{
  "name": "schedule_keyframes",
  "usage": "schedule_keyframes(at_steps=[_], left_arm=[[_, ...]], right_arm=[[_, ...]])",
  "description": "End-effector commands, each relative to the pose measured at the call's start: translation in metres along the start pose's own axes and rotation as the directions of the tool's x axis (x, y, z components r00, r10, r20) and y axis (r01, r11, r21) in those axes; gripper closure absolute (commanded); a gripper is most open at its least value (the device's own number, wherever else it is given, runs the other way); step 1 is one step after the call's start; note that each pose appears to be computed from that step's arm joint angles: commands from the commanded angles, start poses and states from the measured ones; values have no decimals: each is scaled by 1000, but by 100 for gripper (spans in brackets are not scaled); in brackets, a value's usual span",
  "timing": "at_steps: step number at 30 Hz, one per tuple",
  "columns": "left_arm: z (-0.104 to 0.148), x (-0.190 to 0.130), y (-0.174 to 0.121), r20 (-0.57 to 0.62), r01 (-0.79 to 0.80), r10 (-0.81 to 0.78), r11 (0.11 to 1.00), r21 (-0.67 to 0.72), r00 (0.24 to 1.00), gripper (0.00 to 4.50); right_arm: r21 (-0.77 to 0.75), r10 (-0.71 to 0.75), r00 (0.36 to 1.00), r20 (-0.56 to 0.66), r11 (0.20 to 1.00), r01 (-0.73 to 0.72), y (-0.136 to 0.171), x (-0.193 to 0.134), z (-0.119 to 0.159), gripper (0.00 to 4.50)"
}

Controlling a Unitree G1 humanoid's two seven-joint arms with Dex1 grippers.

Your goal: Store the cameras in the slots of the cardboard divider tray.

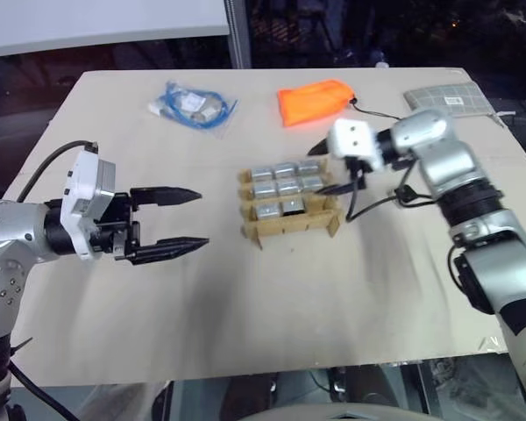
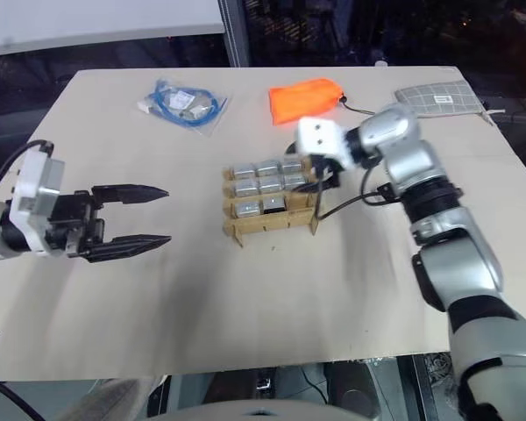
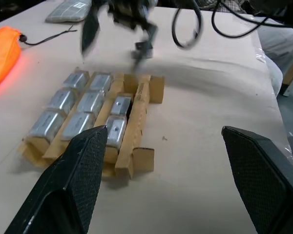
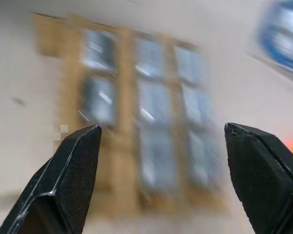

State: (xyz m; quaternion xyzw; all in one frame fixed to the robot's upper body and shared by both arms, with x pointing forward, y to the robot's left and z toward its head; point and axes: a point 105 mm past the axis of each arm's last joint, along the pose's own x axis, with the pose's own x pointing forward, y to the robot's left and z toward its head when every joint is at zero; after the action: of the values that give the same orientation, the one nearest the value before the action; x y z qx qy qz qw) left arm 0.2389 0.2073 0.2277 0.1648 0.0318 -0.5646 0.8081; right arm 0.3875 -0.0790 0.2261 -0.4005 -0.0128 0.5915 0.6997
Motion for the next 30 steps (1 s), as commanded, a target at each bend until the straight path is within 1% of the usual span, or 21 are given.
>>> schedule_keyframes(at_steps=[1, 3, 4, 6, 8, 10, 12, 15, 19, 24, 26, 29, 30], left_arm=[[5, 3, 0, 20, 18, -19, 999, 29, 1000, 62], [5, 6, 1, 25, 30, -31, 999, 29, 999, 62], [5, 7, 1, 27, 35, -36, 999, 29, 999, 62], [5, 8, 3, 30, 46, -47, 999, 30, 998, 62], [5, 10, 4, 32, 58, -59, 998, 31, 998, 62], [5, 13, 6, 35, 74, -76, 997, 34, 997, 62], [5, 15, 7, 35, 85, -86, 996, 38, 996, 62], [8, 15, 11, 32, 91, -93, 995, 49, 995, 62], [9, 13, 13, 27, 98, -100, 994, 56, 995, 62], [10, 10, 14, 16, 96, -97, 994, 60, 995, 62], [10, 9, 13, 12, 94, -95, 994, 59, 995, 62], [10, 9, 13, 12, 94, -95, 994, 59, 995, 62], [11, 10, 13, 12, 95, -96, 994, 59, 995, 62]], right_arm=[[109, -257, 966, -18, 960, 258, -17, -44, -25, 53], [214, -395, 917, -60, 892, 398, -16, -69, -48, 53], [274, -444, 892, -90, 850, 450, -10, -79, -60, 53], [366, -487, 862, -140, 784, 502, 10, -90, -80, 53], [451, -517, 839, -170, 716, 533, 29, -93, -93, 53], [502, -556, 807, -198, 650, 571, 43, -94, -106, 53], [557, -584, 784, -212, 586, 588, 50, -94, -114, 53], [591, -623, 749, -223, 525, 612, 50, -92, -122, 53], [608, -632, 738, -238, 496, 620, 54, -84, -130, 53], [639, -583, 765, -275, 483, 598, 68, -74, -145, 53], [638, -572, 765, -295, 478, 604, 74, -73, -152, 53], [644, -580, 761, -293, 469, 605, 75, -72, -153, 53], [643, -590, 755, -287, 465, 608, 74, -73, -153, 76]])
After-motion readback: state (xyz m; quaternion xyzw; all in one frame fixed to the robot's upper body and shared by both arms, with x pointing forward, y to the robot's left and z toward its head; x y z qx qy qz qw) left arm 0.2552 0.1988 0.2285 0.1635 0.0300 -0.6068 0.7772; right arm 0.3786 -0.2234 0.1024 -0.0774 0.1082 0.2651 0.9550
